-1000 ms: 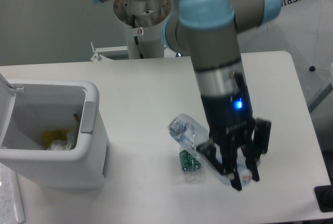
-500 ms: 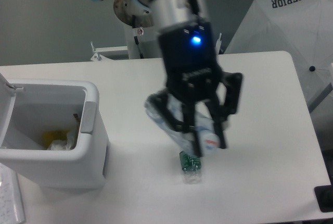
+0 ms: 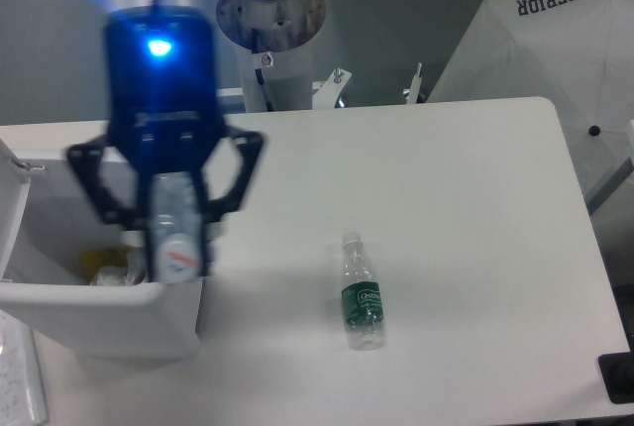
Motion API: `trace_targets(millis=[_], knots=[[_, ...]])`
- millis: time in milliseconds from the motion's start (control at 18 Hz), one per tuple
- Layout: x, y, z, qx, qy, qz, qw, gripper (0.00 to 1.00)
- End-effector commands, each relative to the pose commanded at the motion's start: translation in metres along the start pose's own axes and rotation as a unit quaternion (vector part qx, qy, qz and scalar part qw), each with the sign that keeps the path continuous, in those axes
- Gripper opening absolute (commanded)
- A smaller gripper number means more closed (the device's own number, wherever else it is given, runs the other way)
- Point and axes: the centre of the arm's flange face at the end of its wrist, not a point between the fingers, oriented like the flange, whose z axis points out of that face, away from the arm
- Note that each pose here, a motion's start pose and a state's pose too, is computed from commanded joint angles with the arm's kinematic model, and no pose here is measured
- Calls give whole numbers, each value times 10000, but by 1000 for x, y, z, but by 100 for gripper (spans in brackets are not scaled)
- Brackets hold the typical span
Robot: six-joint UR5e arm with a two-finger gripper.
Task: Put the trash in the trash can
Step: 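Lift the clear bottle and carry it over the white trash bin, then lower the clear bottle into the bin and open the gripper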
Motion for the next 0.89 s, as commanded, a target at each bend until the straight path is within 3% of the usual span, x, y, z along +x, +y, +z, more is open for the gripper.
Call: trace_targets(millis=[611, 889], knots=[[37, 46, 26, -473, 166, 178, 9986, 33], [38, 51, 31, -535, 166, 188, 9983, 40]])
